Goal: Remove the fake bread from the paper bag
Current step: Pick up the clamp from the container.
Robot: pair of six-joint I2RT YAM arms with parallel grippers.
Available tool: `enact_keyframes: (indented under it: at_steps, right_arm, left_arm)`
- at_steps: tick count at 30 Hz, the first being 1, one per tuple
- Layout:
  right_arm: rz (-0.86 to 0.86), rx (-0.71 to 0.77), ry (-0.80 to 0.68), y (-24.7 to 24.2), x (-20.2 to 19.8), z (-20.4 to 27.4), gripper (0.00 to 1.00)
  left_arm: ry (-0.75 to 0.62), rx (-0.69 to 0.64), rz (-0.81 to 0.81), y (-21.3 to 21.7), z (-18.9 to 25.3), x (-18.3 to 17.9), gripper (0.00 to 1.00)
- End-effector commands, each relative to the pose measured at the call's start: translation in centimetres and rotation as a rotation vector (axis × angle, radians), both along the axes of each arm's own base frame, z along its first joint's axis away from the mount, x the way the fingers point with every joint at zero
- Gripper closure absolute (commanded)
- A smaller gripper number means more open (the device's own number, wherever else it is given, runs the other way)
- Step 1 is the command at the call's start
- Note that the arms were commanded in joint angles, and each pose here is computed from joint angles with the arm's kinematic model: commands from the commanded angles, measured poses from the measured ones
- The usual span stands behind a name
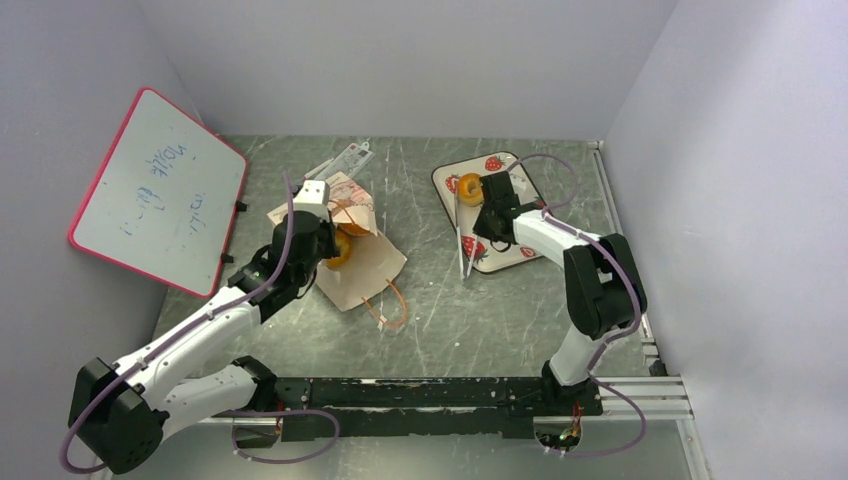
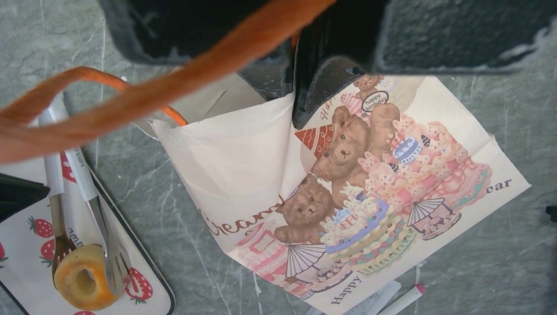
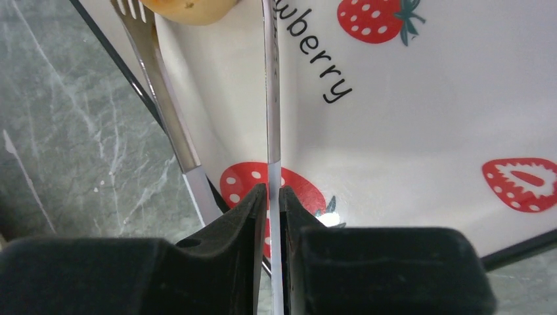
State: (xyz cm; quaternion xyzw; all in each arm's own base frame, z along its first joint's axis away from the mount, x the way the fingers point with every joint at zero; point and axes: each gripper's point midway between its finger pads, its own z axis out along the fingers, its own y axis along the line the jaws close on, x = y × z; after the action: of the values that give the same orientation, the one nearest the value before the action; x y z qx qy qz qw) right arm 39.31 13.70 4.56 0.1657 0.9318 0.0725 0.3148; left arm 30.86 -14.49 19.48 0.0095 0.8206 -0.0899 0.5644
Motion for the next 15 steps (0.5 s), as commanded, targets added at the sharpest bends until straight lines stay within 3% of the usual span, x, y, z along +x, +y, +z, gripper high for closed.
enact_keyframes:
  at_steps: [1,8,15]
  right_arm:
    - [-0.019,-0.051,-0.045,-1.2,-0.2,1.8,0.83]
    - [0.001,-0.067,-0.068,-1.3,0.0,3.1,0.84]
    - [0.039,-0.061,-0.003,-0.3,0.0,0.1,0.67]
  left_arm:
    - [-0.026,-0.013,-0.009,-0.4,1.4,0.7,0.93]
    - [-0.041,-0.004,-0.009,-0.6,2.0,1.4,0.93]
    - [-0.033,-0.005,-0.003,-0.4,1.6,1.6,0.93]
